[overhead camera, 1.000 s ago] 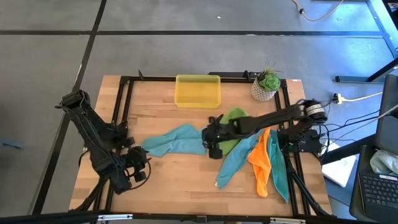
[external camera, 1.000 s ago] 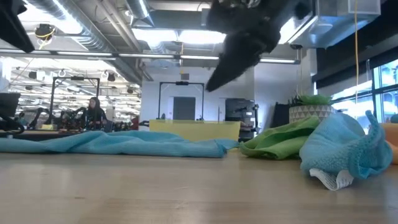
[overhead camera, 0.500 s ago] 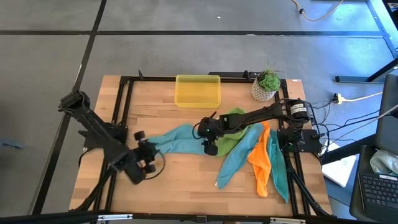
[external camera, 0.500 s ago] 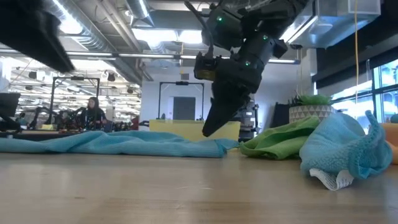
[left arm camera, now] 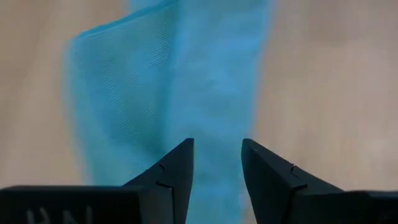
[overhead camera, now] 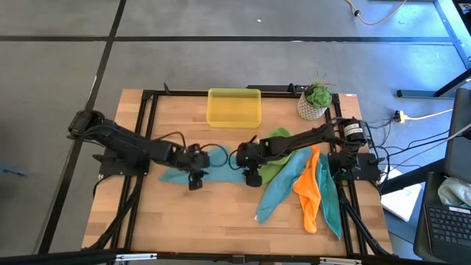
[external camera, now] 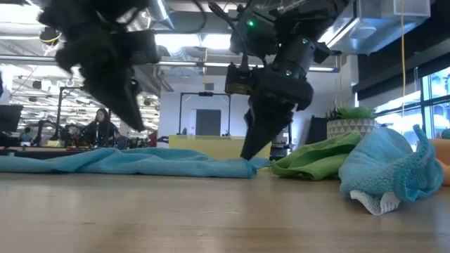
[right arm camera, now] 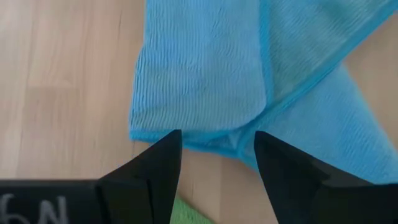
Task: Fold microfiber towels
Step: Fold the left blue cloth
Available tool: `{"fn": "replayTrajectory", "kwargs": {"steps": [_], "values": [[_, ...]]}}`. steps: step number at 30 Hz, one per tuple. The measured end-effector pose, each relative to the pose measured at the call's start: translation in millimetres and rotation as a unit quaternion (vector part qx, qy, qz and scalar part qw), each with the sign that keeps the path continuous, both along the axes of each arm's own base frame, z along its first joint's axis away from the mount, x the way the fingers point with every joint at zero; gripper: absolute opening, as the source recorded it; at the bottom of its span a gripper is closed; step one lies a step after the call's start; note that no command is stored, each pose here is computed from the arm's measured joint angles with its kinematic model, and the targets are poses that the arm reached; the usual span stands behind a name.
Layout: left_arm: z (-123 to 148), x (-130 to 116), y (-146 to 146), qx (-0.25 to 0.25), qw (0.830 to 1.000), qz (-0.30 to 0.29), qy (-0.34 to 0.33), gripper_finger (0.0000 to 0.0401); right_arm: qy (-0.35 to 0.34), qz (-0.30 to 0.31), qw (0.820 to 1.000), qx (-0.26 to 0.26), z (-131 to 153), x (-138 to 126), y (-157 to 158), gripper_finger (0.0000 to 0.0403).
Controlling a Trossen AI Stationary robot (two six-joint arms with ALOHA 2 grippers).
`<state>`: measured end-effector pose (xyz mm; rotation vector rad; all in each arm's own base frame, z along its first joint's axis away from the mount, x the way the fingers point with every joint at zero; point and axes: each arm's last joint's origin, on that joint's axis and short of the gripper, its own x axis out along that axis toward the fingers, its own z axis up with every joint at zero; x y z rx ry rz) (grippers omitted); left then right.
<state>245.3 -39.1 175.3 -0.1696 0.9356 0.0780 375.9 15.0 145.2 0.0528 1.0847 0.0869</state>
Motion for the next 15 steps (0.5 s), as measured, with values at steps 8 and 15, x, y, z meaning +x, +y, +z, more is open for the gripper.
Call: {"fn": "replayTrajectory", "kwargs": {"steps": [8, 15], "values": [[3.5, 12.1, 33.5, 0.021, 0.998, -0.009, -0.067, 0.0133, 0.025, 0.008, 1.0, 0.003, -1.5, -5.0, 12.5, 0.0204], [-14.9, 41.8, 49.6, -0.009, 0.993, -0.05, -0.106, 0.0147, 0.074, 0.009, 0.997, -0.01, -0.6, -20.9, 32.4, 0.0204]]}}
